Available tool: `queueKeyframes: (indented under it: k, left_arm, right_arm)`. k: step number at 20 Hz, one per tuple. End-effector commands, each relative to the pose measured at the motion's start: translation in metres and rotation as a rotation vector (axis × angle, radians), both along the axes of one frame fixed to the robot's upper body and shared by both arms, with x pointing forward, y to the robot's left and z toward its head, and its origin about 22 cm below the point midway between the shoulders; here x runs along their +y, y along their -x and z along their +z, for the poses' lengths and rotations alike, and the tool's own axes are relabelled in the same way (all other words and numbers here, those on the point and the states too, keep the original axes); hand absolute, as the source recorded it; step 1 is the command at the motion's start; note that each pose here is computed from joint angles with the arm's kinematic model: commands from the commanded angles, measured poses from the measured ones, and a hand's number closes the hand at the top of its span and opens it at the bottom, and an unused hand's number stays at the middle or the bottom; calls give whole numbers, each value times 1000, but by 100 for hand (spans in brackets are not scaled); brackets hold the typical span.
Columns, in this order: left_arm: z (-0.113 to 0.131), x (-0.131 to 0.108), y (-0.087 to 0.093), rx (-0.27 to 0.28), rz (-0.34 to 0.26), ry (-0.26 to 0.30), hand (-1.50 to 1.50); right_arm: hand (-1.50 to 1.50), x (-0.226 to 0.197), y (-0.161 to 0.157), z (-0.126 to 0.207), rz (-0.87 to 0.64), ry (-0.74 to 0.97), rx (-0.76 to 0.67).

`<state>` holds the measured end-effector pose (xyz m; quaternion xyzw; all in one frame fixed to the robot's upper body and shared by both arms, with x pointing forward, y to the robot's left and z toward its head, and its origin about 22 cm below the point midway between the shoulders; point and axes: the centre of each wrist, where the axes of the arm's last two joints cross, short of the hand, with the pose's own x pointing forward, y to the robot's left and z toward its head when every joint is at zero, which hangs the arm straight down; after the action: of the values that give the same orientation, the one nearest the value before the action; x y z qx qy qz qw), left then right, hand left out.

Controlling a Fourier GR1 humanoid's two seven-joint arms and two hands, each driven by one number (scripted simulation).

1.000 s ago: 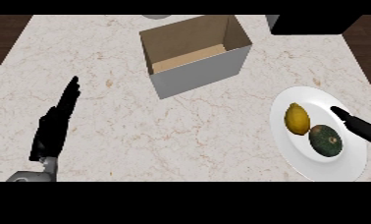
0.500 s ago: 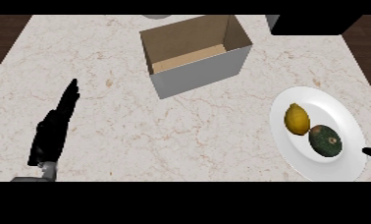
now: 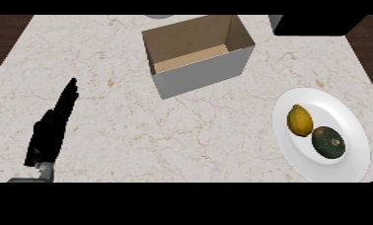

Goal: Pick the squash from the plate and place it in the cardboard box

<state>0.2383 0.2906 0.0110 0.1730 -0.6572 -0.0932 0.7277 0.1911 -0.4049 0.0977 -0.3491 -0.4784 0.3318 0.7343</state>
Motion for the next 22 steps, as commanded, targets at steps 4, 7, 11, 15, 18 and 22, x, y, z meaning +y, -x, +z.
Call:
queueKeyframes:
  k: [4, 7, 11, 15, 18, 22]
  left_arm:
    - [-5, 2, 11, 10, 14, 18, 0]
    - [-13, 11, 3, 0, 5, 3, 0]
    - [-3, -9, 8, -12, 4, -6, 0]
    - [-12, 11, 2, -1, 5, 4, 0]
    - [-11, 9, 1, 4, 5, 9, 0]
    - [-5, -17, 5, -13, 12, 17, 0]
  right_arm:
    - [-150, 41, -1, -4, -40, 31, 111]
    - [-150, 59, -4, -15, -81, 46, 106]
    - [-150, 58, -7, -30, -93, 69, 166]
    - [-150, 52, -10, -22, -100, 80, 194]
    - [-150, 59, -32, -55, -97, 90, 201]
    - [-150, 44, -23, -35, -109, 76, 197]
